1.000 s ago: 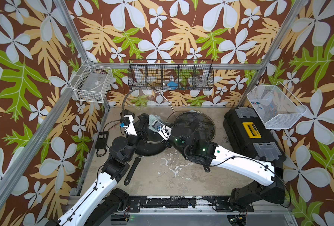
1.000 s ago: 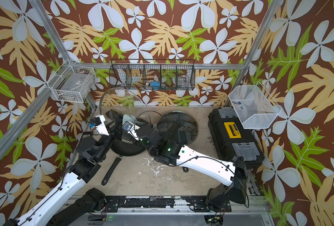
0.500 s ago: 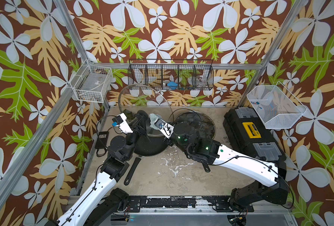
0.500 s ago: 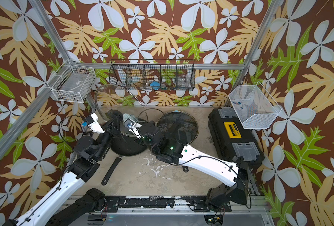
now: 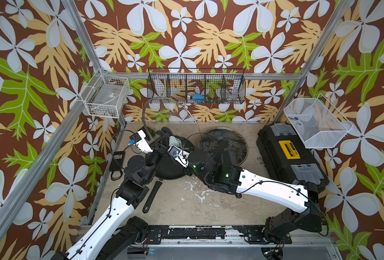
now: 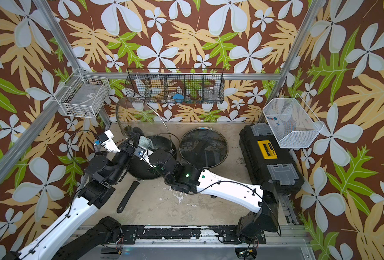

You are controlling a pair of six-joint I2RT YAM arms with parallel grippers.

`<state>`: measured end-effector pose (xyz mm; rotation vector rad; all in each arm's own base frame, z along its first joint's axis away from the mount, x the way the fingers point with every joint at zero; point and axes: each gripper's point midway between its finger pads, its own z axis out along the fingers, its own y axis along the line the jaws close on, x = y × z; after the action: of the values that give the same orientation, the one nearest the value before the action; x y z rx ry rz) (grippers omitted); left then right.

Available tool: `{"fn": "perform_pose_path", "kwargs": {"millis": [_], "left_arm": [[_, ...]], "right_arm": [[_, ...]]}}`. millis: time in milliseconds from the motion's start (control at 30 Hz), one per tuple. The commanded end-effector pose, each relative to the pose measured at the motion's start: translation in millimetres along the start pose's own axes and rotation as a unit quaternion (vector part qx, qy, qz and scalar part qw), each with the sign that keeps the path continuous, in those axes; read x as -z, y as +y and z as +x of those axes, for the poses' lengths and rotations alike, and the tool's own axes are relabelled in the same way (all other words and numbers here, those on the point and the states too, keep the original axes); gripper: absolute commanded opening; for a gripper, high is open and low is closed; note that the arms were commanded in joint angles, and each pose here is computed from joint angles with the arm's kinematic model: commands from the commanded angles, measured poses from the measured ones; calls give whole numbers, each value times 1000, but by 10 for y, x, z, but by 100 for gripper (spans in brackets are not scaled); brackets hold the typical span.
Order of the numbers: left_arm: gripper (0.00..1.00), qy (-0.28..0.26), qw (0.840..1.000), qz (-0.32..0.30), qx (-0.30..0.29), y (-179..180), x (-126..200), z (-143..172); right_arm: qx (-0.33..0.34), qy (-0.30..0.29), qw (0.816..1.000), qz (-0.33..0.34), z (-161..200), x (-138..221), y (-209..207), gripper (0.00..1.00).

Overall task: Wipe the pot lid with a cloth
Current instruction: Wipe the pot lid.

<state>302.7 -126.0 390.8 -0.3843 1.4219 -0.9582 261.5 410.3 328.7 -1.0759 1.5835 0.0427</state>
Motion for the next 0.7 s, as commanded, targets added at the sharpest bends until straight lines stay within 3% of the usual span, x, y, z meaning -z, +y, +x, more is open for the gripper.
{"fn": "perform_pose_path", "kwargs": {"millis": [0, 200, 367, 667], "left_arm": [[0, -64, 995, 69, 21, -378, 49, -365], [0, -74, 996, 40, -14, -262, 24, -364], [0, -87, 993, -4, -85, -111, 1, -388], [0, -46, 968, -66, -237, 72, -75, -288]], "right_arm": [[-9, -2, 1000, 2, 6, 34, -22, 0], [-29, -28, 999, 29, -99, 258, -277, 0], [-52, -51, 996, 56, -105, 509, -520, 0], [-115, -71, 987, 82, 172, 874, -885, 0]]}}
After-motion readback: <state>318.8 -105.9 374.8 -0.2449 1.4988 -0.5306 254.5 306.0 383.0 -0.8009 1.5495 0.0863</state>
